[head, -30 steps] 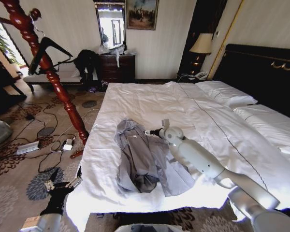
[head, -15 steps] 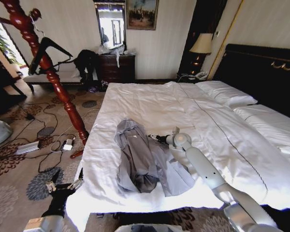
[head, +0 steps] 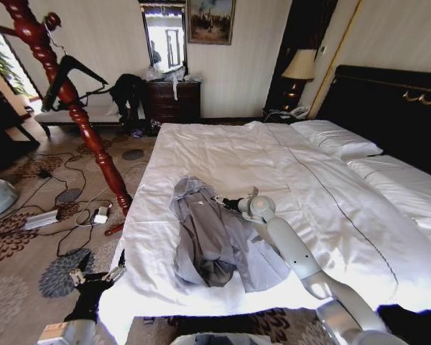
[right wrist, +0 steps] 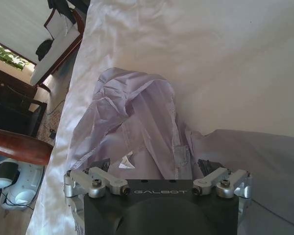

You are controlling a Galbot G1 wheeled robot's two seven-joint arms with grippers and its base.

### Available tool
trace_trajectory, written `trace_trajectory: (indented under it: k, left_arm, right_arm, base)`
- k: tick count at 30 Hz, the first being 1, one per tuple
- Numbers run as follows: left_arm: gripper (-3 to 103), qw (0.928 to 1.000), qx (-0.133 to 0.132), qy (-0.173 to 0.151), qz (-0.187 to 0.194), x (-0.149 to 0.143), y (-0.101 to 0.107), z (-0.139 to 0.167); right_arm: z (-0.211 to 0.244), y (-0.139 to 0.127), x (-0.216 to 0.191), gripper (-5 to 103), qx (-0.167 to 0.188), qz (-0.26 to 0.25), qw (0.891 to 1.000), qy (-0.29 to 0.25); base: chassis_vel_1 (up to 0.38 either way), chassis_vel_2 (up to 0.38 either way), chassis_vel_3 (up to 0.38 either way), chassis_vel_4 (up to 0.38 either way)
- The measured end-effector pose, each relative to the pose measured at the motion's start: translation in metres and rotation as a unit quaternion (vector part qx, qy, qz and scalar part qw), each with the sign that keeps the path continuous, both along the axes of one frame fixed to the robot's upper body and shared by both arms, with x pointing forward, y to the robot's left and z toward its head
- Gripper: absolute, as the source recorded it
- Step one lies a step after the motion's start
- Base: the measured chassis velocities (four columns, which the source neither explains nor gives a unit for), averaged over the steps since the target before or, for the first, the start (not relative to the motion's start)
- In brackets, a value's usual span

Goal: Pick up the clothes from the bed and hang them on the clothes hanger.

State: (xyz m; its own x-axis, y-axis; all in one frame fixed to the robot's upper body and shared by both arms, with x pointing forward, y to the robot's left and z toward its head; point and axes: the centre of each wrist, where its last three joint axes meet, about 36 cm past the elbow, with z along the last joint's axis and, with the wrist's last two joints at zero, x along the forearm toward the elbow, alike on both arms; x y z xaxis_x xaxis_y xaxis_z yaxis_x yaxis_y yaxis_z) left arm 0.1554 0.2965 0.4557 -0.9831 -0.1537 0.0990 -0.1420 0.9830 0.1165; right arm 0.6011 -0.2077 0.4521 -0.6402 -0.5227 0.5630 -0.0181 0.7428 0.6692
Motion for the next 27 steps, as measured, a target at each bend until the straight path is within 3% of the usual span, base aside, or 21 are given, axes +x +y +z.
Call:
trace_trajectory:
  k: [18, 21, 27]
  left_arm:
    - [100, 1.0, 0.001, -0.001, -0.003, 0.003, -0.003, 0.002]
    - [100, 1.0, 0.002, -0.002, -0.002, 0.004, -0.003, 0.003]
    - [100, 1.0, 0.002, -0.002, -0.001, 0.004, -0.002, 0.003]
  right_arm:
    - [-0.015, 0.003, 0.003, 95, 0.001, -0.001, 1.0, 0.019]
    - [-0.017, 0.006, 0.005, 80, 0.0, 0.003, 1.0, 0.024]
    - [-0.019, 0.01, 0.008, 76, 0.003, 0.003, 1.0, 0.027]
  base:
    - [0.0, 0.0, 0.0, 0.0]
    - [0.0, 0.0, 0.0, 0.0]
    - [0.0, 0.0, 0.0, 0.0]
